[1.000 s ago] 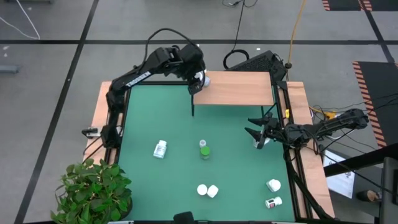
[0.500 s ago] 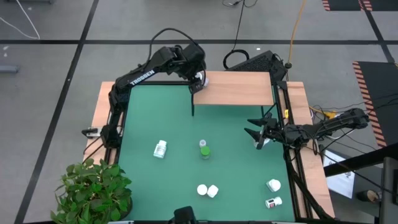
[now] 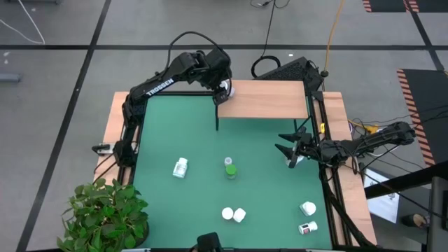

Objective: Pick and place medicine bottles onto shelf by color
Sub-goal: Put the white and green pill bottle on the shelf, then put the top blue and white pill bottle on the shelf

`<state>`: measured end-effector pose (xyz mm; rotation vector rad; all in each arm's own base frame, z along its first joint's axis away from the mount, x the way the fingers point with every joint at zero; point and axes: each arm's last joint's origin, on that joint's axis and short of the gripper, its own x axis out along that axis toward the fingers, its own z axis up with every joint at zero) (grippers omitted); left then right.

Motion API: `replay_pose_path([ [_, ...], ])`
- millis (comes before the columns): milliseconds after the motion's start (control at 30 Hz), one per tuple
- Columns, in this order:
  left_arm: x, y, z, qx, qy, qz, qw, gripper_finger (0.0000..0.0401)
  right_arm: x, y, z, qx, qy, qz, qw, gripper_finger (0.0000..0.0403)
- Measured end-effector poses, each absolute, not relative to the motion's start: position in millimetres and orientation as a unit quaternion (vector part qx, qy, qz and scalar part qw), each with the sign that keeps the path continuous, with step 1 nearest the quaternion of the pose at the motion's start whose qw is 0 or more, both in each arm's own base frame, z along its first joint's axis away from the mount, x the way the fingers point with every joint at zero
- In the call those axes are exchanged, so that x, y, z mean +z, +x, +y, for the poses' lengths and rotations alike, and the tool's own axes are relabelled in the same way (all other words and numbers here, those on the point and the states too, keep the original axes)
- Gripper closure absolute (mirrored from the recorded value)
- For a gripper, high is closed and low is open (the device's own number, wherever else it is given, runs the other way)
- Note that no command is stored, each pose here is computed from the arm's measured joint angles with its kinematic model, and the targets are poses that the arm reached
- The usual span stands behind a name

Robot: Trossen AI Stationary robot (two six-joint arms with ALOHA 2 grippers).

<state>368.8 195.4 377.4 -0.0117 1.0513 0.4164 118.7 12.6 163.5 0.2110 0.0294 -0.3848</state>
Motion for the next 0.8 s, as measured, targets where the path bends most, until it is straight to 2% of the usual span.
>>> replay_pose_path([
  [400,377.5,369.1,195.3,0.199,-0.008,0.497,0.845,0.0076,163.5,118.7,12.6,-0.191,0.109,0.014,0.975,0.0167],
  [800,379.6,371.9,196.8,0.209,-0.012,0.478,0.853,0.0072,163.5,118.7,12.6,-0.191,0.114,0.013,0.975,0.0167],
])
